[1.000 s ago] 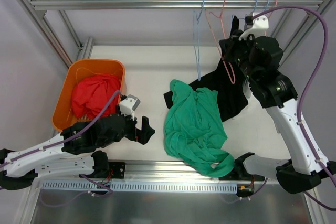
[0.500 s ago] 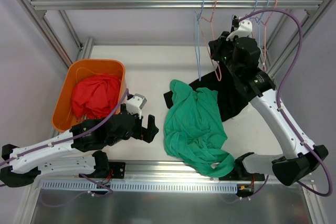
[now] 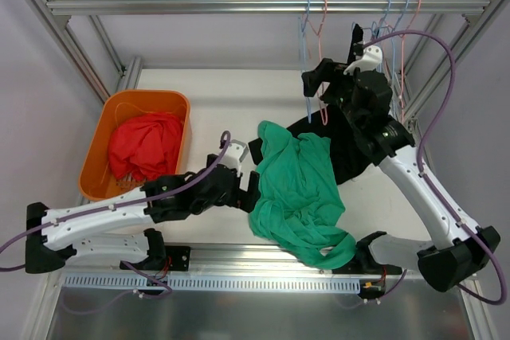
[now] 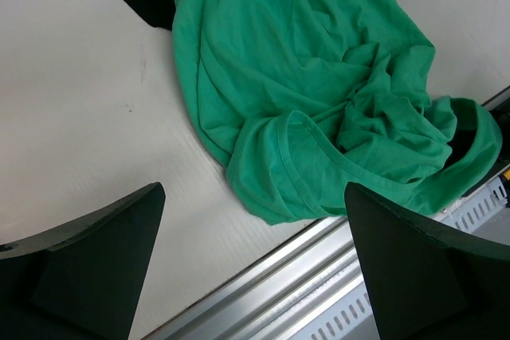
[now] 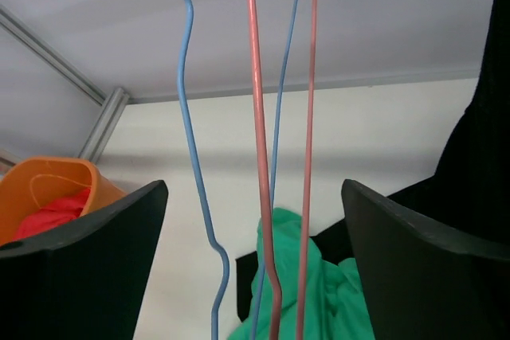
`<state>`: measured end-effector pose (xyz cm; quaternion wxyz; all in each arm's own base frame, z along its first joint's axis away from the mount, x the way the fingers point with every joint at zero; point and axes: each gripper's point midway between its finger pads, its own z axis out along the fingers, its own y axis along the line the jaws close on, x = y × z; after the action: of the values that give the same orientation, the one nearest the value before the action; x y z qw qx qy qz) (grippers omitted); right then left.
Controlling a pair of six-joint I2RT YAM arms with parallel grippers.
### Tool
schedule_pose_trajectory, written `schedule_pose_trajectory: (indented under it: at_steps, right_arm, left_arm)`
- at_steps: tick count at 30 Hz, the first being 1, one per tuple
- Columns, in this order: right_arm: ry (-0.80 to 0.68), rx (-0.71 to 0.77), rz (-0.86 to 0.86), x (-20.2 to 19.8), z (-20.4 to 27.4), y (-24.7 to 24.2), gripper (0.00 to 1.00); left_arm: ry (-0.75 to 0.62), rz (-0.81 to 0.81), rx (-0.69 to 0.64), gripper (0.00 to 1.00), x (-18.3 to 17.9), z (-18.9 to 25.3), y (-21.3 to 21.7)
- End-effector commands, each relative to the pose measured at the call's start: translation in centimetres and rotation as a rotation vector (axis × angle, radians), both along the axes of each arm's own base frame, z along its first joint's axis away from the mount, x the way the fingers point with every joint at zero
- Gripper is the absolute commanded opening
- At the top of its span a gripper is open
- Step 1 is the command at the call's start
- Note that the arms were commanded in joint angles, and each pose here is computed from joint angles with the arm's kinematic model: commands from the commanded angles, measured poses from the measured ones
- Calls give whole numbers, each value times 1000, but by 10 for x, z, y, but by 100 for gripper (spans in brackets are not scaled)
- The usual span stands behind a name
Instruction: Remove the tank top from the hanger
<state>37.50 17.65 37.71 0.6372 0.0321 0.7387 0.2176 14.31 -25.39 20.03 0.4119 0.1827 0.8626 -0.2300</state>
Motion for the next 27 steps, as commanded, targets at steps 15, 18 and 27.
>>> schedule_pose_trajectory:
  at_steps: [15, 18, 27]
  right_arm:
    - [-157, 55, -124, -191, 25, -126, 100]
    - [-144, 29, -106, -212, 15, -135, 100]
    - [-84, -50, -79, -229, -12, -141, 99]
  left_arm:
    - [133, -92, 86, 99, 60, -62, -123]
    - [214, -139, 107, 99, 56, -89, -147]
    - [358, -98, 180, 99, 41, -157, -175]
